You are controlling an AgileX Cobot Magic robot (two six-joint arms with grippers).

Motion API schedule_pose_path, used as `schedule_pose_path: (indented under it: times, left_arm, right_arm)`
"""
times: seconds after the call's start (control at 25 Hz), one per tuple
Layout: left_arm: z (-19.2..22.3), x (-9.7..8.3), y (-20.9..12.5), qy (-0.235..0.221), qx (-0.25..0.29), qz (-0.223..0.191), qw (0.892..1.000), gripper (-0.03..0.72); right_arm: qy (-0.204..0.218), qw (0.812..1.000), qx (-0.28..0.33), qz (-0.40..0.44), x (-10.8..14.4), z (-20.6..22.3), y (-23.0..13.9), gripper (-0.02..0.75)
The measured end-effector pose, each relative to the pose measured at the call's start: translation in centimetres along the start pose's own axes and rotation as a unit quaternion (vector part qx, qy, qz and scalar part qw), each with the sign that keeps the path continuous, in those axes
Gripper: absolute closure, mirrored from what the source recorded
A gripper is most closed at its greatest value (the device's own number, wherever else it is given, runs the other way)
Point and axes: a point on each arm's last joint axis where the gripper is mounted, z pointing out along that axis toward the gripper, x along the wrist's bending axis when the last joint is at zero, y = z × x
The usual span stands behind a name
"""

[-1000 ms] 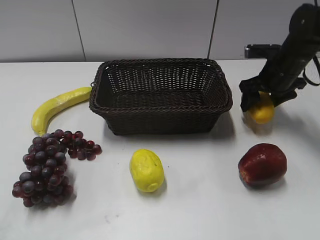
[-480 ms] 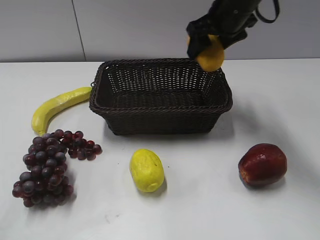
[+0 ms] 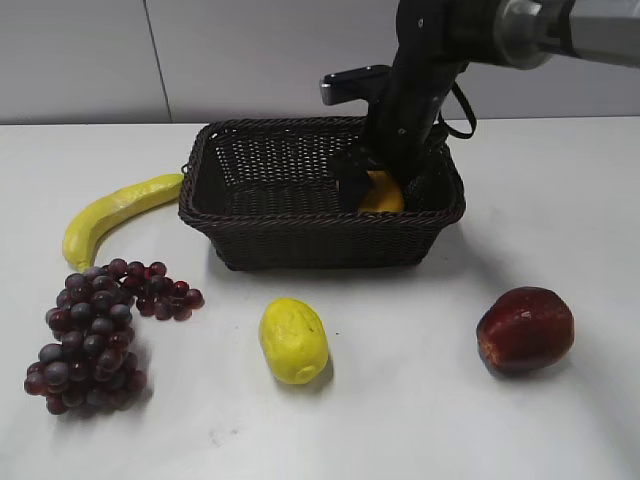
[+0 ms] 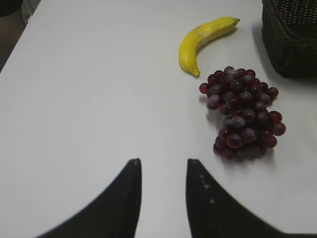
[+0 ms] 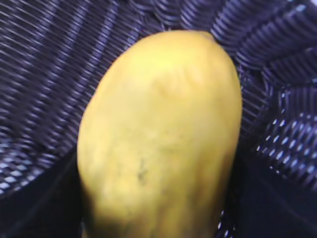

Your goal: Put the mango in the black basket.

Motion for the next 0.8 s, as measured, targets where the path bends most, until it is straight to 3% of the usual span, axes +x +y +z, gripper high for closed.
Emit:
schedule_pose_path:
  times: [0.16,0.36,0.48,0.8]
  left_arm:
    - [0.0,0.0,0.0,0.0,0.0,0.0,1.0,0.457]
    - [0.0,0.0,0.0,0.0,0.0,0.0,1.0,0.457]
    - [0.0,0.0,0.0,0.0,0.0,0.0,1.0,0.457]
    - [0.0,0.0,0.0,0.0,0.0,0.0,1.0,0.457]
  right_arm:
    - [-0.002,1.0,-0.001,0.0,-0.1,1.1,0.0,0.157]
    - [0.001,1.0,0.005,-0.004,0.1,-0.8,0.5,0.082]
    - [-0.014,1.0,-0.012,-0.015,0.1,-4.7,0.9,0.082]
    - [-0.079,0.991,-0.109,0.021,-2.2,-21.5,-1.3,0.083]
